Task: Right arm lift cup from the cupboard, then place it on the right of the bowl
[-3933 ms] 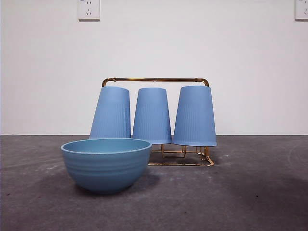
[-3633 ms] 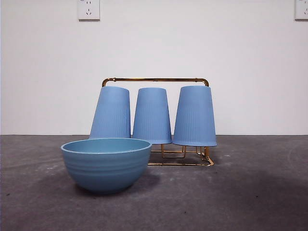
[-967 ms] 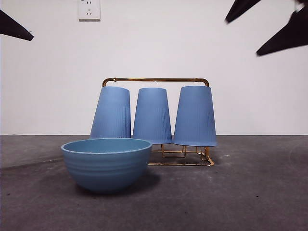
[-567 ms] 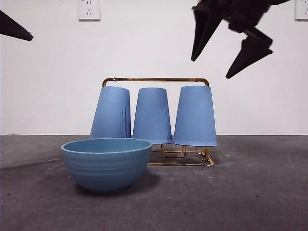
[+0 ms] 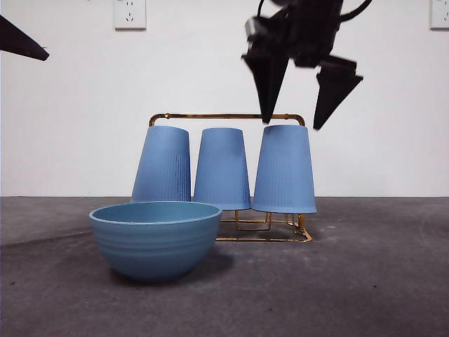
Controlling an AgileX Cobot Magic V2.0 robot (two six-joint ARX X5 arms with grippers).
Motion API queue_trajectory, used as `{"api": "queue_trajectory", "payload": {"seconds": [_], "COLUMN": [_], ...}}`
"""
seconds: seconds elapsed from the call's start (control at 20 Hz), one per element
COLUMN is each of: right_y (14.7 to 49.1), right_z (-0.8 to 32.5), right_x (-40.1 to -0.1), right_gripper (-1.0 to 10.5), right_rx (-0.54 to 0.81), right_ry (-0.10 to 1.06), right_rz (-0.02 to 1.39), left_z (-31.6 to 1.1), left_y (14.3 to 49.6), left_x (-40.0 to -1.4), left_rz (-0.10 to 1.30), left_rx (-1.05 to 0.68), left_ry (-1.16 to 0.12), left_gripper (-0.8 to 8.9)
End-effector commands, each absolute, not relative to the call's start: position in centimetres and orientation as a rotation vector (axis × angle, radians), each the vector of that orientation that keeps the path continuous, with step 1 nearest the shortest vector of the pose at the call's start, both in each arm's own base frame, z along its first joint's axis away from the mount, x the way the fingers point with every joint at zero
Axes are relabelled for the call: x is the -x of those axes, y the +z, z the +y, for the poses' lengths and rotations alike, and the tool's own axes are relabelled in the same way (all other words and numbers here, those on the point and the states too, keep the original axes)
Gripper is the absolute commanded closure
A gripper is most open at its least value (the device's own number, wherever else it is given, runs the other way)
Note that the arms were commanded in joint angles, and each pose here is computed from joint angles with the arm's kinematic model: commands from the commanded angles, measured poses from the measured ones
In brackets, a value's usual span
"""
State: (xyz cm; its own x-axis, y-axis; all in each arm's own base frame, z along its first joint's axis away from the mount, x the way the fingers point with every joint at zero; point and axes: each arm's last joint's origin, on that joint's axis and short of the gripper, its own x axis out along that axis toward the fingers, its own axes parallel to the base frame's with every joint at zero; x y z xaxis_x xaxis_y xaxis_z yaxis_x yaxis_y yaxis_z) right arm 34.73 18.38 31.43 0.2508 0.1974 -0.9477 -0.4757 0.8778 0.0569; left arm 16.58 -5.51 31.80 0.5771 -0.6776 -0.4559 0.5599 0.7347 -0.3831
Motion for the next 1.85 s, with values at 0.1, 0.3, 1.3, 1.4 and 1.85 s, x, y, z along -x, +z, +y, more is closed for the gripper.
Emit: {"api": "queue_trajectory", "payload": {"seconds": [0.1, 0.3, 1.3, 1.4, 1.85], "right_y": [30.0, 29.4, 34.8, 35.8, 41.0], "right_z": [19.4, 19.7, 19.1, 18.9, 16.9], "right_x": [-35.6, -36.0, -34.9, -34.6, -30.9], "right_gripper": [4.5, 5.4, 6.5, 6.5, 6.5], "right_rx": [0.282, 0.273, 0.24, 0.223, 0.166], "right_ry": [0.473, 0.486, 0.48, 0.475, 0.464], "right_rz": [1.263, 1.269, 1.241, 1.218, 1.085], "left_z": [-5.6, -5.6, -6.0, -6.1, -6.2], "left_y": [32.4, 32.4, 32.4, 32.4, 32.3], "left_x": [-16.7, -16.7, -16.5, -16.5, -16.3], "left_rz": [0.598, 0.598, 0.604, 0.606, 0.622], "left_rx": [0.201, 0.201, 0.194, 0.193, 0.192], "left_ry": [-0.742, -0.743, -0.766, -0.771, -0.778], "left_gripper": [3.45, 3.45, 3.45, 3.45, 3.45]}}
